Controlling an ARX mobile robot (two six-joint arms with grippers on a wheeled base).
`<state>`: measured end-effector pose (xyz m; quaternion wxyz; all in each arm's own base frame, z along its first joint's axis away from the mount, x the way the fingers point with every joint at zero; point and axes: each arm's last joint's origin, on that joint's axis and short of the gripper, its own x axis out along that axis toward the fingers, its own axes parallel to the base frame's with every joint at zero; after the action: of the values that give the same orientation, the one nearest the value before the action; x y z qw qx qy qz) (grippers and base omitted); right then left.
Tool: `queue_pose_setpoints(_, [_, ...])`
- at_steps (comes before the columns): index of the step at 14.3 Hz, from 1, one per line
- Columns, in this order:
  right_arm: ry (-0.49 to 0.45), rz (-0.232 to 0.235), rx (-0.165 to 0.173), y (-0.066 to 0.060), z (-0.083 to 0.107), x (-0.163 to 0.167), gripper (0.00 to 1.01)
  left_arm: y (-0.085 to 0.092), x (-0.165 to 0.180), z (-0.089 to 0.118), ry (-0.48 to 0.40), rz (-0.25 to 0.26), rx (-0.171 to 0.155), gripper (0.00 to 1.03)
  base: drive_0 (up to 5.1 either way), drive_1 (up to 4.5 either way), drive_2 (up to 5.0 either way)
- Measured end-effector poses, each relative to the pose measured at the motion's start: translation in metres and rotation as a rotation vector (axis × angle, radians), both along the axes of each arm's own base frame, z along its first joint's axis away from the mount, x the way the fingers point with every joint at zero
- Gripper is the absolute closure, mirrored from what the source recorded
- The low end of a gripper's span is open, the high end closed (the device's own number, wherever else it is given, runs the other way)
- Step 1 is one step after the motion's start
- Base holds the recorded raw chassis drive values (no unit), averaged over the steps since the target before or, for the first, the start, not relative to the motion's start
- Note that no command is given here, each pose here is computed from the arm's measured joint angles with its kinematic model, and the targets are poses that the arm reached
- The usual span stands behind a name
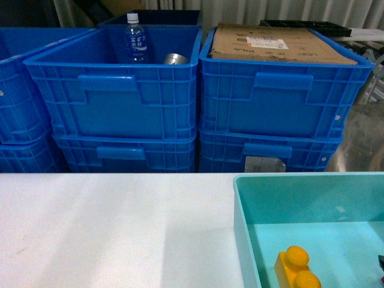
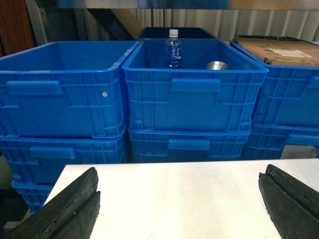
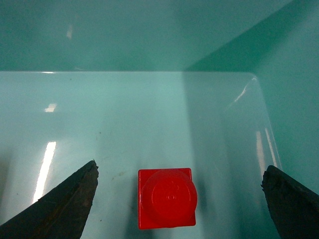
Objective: Pick red block from blue box to shelf
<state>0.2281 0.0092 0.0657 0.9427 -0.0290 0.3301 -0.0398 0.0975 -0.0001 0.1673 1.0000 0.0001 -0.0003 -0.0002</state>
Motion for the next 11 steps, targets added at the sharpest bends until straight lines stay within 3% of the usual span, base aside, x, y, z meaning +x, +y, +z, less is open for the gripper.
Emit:
queue_pose_setpoints(5, [0.018,0.002,0.003,0.000,-0.010,0.006,0.03,0.000,0.000,0.000,0.000,0.000,0.000,0.05,0.0,0.00,0.0])
queue_pose_setpoints(8, [0.010,-0.030,0.010,-0.009,-0.012,0.008,0.03,0.000,0.000,0.000,0.000,0.000,0.000,0.05,0.0,0.00,0.0])
queue_pose_setpoints(11, [0.010,-0.029,0.024,-0.013,-0.014,0.012,0.03,0.000,0.000,0.000,0.000,0.000,0.000,0.05,0.0,0.00,0.0])
